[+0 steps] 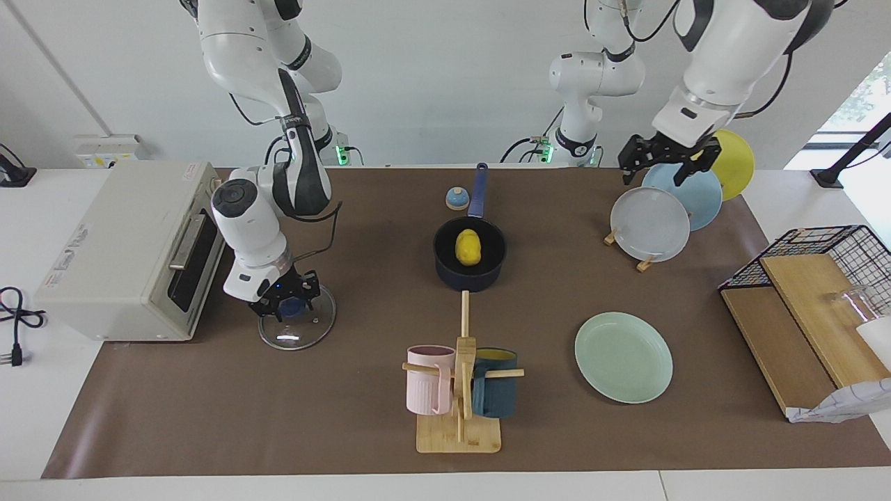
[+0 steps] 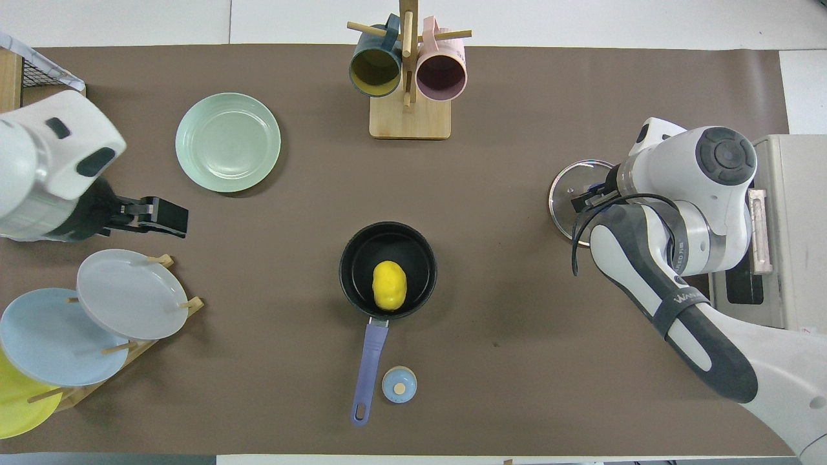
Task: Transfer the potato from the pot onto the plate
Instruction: 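Set the lid on the table while the left gripper reaches the saucepan, then lower the left gripper into the saucepan and grasp the yellow potato, then lift the potato with the left gripper and carry it over the green plate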
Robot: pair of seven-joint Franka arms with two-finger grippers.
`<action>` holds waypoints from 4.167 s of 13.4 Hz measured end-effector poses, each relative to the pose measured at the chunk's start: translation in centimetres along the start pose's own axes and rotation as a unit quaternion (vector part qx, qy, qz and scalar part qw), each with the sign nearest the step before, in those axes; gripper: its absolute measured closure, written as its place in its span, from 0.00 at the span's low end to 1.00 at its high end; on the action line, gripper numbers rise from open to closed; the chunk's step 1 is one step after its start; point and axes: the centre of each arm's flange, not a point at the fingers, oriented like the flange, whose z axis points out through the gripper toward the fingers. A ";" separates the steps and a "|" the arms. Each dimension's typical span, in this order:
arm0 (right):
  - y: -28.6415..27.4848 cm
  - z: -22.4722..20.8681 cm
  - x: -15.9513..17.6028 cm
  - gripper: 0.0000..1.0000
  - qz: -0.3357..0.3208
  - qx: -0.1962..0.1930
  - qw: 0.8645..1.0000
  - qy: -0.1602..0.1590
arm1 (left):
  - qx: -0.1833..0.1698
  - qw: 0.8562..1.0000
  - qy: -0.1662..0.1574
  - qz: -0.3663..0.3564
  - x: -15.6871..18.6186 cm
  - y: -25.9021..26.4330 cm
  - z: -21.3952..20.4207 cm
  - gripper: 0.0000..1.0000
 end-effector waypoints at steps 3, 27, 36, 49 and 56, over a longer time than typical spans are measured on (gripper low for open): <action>-0.1 -0.3 0.2 0.00 0.002 0.000 1.000 0.002 | 0.000 1.000 0.010 -0.016 -1.2 7.4 3.4 0.00; 2.6 -24.8 -2.8 0.00 0.177 0.000 0.979 -0.099 | -0.027 0.996 0.019 -0.087 -4.7 24.3 23.5 0.00; 3.3 -24.7 -2.9 0.00 0.190 -0.003 0.977 -0.091 | -0.022 0.995 0.013 -0.092 -5.6 25.8 26.4 0.00; 4.3 -24.8 -3.3 0.00 0.200 -0.003 0.975 -0.091 | -0.018 0.995 0.010 -0.093 -6.7 26.4 26.8 0.45; 4.3 -25.1 -3.4 0.00 0.200 -0.004 0.976 -0.088 | -0.021 0.992 0.009 -0.125 -2.0 23.5 15.1 0.45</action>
